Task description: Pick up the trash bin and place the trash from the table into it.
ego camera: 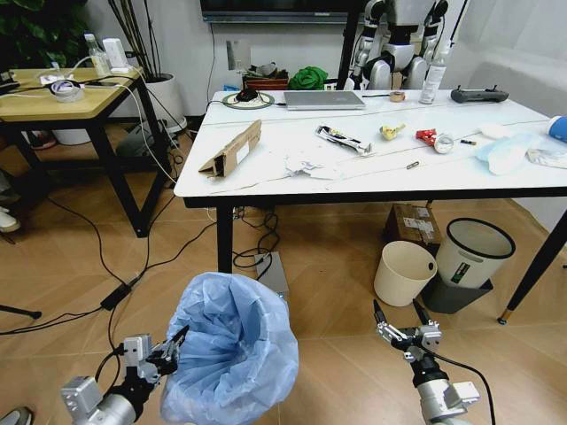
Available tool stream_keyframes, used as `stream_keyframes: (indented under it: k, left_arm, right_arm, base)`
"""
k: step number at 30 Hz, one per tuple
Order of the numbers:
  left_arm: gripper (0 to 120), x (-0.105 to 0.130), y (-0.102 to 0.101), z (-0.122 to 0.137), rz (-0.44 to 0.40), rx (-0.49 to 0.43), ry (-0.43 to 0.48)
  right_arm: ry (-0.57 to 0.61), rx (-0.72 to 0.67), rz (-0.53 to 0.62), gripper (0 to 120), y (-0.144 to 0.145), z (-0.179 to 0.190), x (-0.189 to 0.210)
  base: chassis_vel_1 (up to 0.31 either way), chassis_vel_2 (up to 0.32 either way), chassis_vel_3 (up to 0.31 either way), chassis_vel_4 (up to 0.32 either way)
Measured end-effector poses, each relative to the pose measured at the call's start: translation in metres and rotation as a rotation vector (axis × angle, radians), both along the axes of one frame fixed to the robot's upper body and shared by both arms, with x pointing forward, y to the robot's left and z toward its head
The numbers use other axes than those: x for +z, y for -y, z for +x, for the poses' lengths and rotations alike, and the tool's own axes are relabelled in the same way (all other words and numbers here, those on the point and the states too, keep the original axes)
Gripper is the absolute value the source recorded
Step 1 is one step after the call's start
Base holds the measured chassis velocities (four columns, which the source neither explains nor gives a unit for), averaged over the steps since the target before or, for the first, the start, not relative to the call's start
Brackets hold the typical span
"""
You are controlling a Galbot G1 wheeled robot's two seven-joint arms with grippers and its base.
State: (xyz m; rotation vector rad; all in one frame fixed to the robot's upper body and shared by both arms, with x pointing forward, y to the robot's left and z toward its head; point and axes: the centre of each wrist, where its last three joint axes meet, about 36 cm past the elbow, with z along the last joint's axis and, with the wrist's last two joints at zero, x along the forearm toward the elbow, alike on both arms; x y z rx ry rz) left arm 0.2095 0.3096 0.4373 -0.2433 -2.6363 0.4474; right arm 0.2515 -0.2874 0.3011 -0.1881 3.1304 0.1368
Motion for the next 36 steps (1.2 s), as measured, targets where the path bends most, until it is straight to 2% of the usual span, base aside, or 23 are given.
stream_keyframes:
  k: [36]
  left_arm:
    - [0, 0.0037, 0.0095, -0.0026, -0.027, 0.002, -0.001]
  right_arm:
    - [0.002, 0.005, -0.003, 100, -0.0012, -0.0007, -0.0030]
  base:
    - [0.000, 0.000, 0.000, 0.000]
